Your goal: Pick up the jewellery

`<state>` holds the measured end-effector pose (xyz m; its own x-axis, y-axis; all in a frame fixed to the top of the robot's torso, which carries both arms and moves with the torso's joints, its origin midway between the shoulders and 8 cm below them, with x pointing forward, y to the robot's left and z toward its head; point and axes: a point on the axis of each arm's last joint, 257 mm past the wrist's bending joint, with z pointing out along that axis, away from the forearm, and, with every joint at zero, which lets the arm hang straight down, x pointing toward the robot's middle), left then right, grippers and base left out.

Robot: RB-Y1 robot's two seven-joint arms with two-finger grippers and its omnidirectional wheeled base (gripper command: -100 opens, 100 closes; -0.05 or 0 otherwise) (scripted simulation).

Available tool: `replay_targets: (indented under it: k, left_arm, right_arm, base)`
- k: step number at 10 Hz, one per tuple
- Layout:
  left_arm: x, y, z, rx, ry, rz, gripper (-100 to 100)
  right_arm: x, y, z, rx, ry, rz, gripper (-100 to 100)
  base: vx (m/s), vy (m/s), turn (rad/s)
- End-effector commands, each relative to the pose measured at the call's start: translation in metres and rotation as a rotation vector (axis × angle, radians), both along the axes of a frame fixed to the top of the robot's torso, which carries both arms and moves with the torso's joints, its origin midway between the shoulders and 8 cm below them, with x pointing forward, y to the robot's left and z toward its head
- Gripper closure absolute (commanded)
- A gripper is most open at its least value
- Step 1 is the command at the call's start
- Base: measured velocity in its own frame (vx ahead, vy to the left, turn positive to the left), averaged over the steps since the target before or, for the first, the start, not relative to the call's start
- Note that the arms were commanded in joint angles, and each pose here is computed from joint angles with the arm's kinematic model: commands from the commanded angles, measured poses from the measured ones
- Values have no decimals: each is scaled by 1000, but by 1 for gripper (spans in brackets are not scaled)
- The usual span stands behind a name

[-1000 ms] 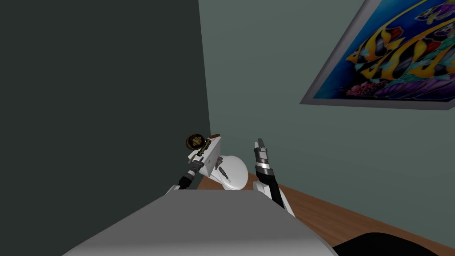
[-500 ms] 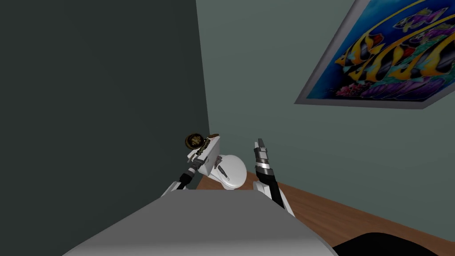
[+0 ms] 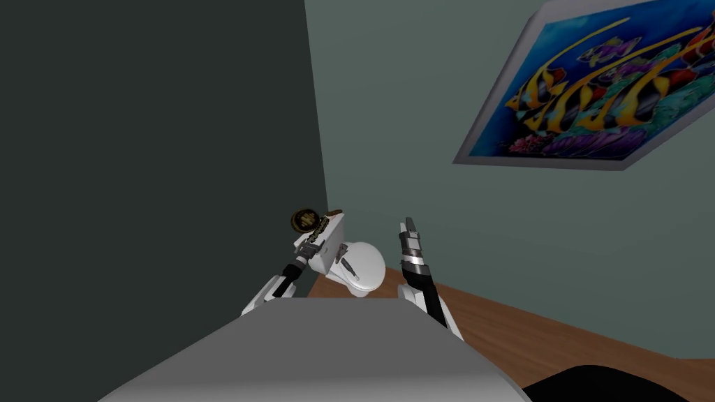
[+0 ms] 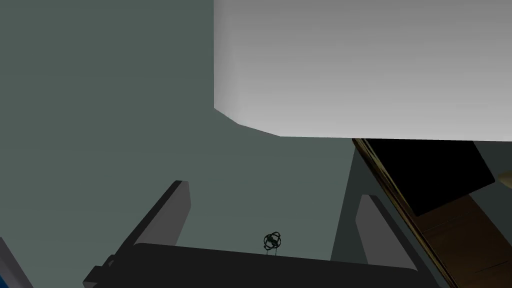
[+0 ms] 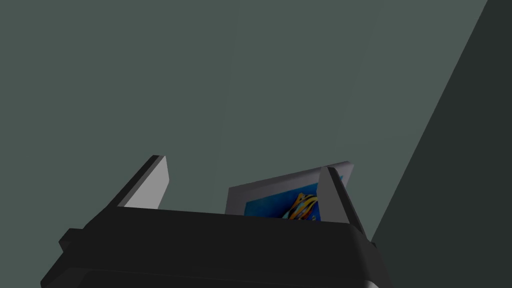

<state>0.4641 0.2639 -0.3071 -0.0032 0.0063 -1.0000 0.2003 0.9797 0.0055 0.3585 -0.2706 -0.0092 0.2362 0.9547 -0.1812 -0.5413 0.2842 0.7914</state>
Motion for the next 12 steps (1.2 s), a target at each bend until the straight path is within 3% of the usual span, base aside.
replay_targets:
  k: [1,8,9,10,11,12]
  left_arm:
    - [8,6,7,0,1,9,-100]
    - [36,23,38,-7,-4,43,-100]
    - [33,22,35,-5,-4,39,-100]
    - [34,22,35,-6,-3,40,0]
    - [42,27,47,0,-16,49,-100]
    - [39,24,42,-2,-12,43,-100]
  right_arm:
    - [0,0,0,0,0,0,0]
    - [0,0,0,0,0,0,0]
    - [0,0,0,0,0,0,0]
    - [0,0,0,0,0,0,0]
    - [0,0,0,0,0,0,0]
    - [0,0,0,0,0,0,0]
  base:
    - [-49,-21,-53]
    - [-38,-15,-37]
    - [-16,-7,-7]
    - [0,0,0]
    - [30,-39,-63]
    - [20,-23,-14]
